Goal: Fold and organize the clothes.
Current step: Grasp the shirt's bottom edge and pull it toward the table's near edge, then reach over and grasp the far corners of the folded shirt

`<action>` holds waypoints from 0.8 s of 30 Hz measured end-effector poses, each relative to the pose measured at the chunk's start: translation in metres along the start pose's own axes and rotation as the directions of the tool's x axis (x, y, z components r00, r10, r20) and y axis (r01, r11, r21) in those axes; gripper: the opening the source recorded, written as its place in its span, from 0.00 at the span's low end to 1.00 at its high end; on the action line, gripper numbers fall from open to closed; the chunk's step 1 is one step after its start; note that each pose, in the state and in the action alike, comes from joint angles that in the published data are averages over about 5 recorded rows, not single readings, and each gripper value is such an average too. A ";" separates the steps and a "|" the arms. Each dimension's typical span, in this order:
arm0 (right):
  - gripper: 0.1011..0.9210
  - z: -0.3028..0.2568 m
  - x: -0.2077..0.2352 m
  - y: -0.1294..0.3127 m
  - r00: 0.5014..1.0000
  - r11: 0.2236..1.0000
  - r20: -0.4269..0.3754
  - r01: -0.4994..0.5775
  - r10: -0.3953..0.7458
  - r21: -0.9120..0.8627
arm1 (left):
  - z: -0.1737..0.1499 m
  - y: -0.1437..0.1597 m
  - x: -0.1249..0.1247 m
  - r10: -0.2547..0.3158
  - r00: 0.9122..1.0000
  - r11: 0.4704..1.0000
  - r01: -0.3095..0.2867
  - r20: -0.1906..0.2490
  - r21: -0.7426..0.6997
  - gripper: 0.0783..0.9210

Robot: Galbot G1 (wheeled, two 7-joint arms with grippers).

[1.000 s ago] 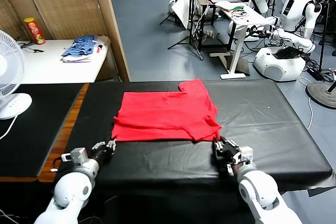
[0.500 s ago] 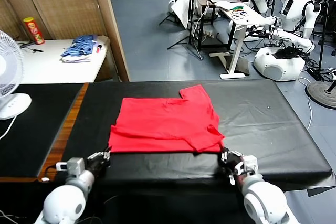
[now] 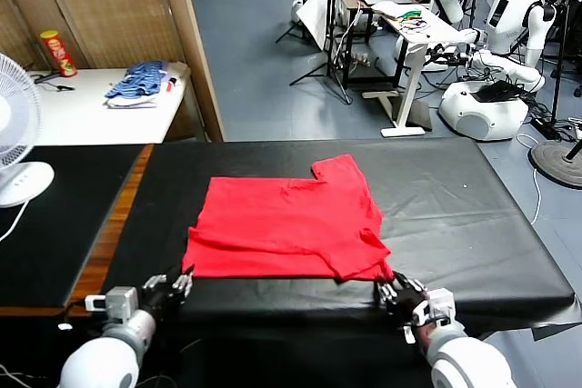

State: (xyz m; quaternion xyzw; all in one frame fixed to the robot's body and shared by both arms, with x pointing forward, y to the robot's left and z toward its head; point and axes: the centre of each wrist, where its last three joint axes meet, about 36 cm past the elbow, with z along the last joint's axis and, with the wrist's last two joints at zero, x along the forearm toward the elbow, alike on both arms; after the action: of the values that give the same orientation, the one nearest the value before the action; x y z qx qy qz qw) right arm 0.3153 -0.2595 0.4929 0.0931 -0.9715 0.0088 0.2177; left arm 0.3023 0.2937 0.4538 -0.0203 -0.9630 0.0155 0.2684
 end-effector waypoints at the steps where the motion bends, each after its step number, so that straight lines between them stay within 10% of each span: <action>1: 0.84 -0.004 -0.005 -0.002 0.999 1.000 0.040 0.002 -0.002 -0.004 | -0.004 0.000 0.002 0.009 1.000 1.000 -0.009 0.018 -0.002 0.79; 12: 0.85 -0.043 -0.123 -0.030 0.980 0.999 0.193 -0.041 0.044 -0.020 | -0.066 0.010 -0.054 0.069 0.984 0.998 -0.070 0.162 -0.004 0.85; 24: 0.85 -0.079 -0.249 -0.054 0.991 0.996 0.112 -0.065 0.072 -0.069 | -0.131 0.023 -0.175 0.091 0.992 0.994 -0.096 0.083 0.058 0.85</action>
State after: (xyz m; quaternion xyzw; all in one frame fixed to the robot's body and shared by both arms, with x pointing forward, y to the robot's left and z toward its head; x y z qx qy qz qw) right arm 0.5796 -0.2638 0.4574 0.0528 -0.9848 -0.0207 0.1643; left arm 0.5205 0.3105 0.4743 -0.0564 -0.9701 0.0587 0.2288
